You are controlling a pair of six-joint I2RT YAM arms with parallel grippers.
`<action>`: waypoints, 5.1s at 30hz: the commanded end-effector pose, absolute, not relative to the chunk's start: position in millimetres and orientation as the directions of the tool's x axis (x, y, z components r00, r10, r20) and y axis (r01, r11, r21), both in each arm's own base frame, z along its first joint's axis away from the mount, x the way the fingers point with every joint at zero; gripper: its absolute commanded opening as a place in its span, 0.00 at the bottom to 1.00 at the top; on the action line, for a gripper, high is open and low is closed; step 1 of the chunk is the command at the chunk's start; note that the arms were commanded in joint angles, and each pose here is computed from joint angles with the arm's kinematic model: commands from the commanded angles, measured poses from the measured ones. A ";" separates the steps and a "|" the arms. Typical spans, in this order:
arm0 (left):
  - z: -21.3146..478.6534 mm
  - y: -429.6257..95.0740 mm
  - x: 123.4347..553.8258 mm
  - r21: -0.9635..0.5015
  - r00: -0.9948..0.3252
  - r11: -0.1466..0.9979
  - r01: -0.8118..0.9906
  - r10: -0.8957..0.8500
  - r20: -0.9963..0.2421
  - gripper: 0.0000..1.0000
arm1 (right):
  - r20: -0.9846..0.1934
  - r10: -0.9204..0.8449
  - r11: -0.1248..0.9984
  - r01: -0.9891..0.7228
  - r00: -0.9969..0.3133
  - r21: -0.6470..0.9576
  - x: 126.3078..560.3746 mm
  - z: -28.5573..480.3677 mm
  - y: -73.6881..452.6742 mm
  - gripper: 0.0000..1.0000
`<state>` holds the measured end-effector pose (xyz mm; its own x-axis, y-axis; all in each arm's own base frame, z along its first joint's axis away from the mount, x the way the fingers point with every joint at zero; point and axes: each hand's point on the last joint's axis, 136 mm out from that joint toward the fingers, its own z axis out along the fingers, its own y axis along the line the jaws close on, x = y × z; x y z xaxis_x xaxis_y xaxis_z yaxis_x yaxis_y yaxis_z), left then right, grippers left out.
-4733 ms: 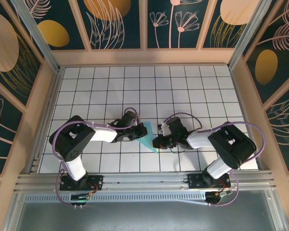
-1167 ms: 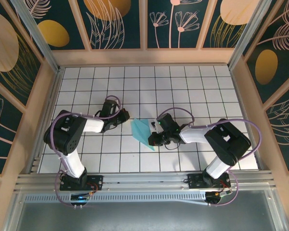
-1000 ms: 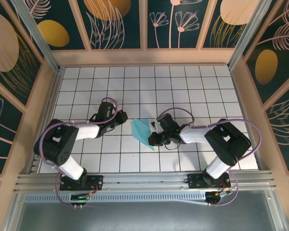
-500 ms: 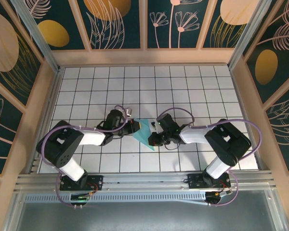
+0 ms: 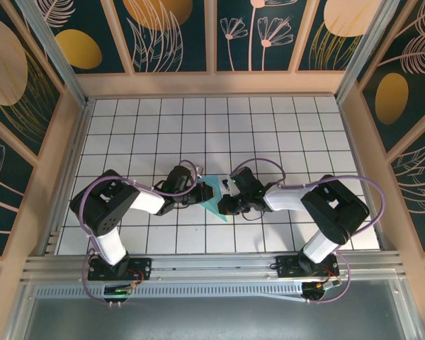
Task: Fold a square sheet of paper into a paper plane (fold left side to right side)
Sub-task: Fourth fold the wing at the center of the table.
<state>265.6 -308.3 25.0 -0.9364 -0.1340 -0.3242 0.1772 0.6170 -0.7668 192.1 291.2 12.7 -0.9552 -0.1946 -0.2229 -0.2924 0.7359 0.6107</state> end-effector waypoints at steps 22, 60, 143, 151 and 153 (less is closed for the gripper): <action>-7.3 -291.1 260.1 -0.695 -0.946 0.708 0.124 -0.127 -0.299 0.00 | -0.230 -0.156 0.682 -0.273 -0.961 0.678 200.7 41.7 301.6 0.00; -26.8 -275.9 260.7 -0.636 -0.950 0.771 0.036 -0.171 -0.262 0.00 | -0.123 -0.225 0.801 -0.256 -0.966 0.541 176.4 1.8 273.5 0.00; -33.2 -273.6 260.4 -0.610 -0.954 0.792 0.030 -0.159 -0.253 0.00 | -0.068 -0.198 0.719 -0.192 -0.978 0.668 154.9 -3.1 273.3 0.00; -36.5 -270.3 260.9 -0.594 -0.954 0.805 0.013 -0.167 -0.248 0.00 | -0.027 -0.226 0.740 -0.190 -0.974 0.646 136.5 -10.2 265.7 0.00; -37.0 -269.8 261.3 -0.591 -0.954 0.807 0.011 -0.169 -0.248 0.00 | -0.018 -0.230 0.743 -0.187 -0.973 0.643 132.0 -11.1 262.9 0.00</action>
<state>274.4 -305.3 15.9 -0.9335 -0.1594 -0.3210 0.1358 0.6716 -0.7284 168.6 288.8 15.2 -0.9684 -0.1933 -0.1576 -0.2477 0.6701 0.6997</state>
